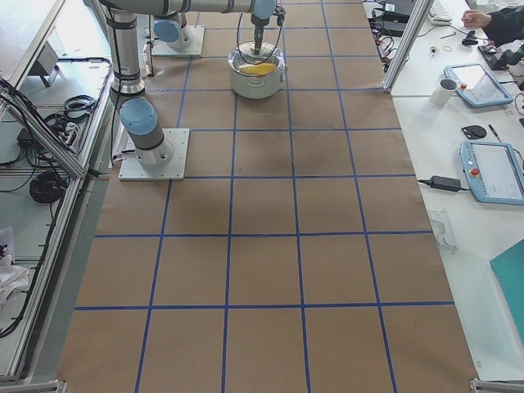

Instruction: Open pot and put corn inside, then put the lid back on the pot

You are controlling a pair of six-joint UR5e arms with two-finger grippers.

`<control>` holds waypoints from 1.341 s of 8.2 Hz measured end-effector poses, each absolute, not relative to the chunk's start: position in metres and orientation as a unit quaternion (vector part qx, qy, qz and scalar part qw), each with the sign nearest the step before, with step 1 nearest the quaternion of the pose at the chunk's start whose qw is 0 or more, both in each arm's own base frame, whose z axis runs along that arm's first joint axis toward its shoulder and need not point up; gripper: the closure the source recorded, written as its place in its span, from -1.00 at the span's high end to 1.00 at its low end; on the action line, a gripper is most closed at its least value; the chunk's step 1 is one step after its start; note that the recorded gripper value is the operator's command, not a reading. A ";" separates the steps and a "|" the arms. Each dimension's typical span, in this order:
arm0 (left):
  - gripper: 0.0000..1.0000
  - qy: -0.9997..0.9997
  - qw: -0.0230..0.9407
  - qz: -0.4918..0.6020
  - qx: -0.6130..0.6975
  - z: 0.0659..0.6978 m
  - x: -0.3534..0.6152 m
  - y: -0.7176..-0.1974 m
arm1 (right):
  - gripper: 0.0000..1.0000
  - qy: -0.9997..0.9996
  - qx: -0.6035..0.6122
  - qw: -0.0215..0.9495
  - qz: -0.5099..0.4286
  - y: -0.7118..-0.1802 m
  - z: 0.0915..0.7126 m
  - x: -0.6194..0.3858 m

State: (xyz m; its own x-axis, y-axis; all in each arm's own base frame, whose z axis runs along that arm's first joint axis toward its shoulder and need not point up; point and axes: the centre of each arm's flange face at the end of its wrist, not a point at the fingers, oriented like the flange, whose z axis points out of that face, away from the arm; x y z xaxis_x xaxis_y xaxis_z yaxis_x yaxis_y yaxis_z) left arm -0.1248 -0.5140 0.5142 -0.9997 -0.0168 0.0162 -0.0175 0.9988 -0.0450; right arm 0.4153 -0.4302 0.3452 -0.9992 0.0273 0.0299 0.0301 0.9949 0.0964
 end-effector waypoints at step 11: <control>1.00 -1.000 0.009 0.023 0.009 0.514 -0.125 -0.514 | 1.00 -1.000 0.013 -0.005 0.008 -0.447 0.445 0.318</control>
State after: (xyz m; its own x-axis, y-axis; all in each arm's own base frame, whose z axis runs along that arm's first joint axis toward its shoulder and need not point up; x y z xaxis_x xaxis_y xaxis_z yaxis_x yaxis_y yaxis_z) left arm -0.1250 -0.5140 0.5142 -0.9997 -0.0167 0.0178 -0.0175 0.9988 -0.0450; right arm 0.3177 -0.4474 0.4455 -0.9996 -0.0255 -0.0103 -0.0253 0.9995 -0.0169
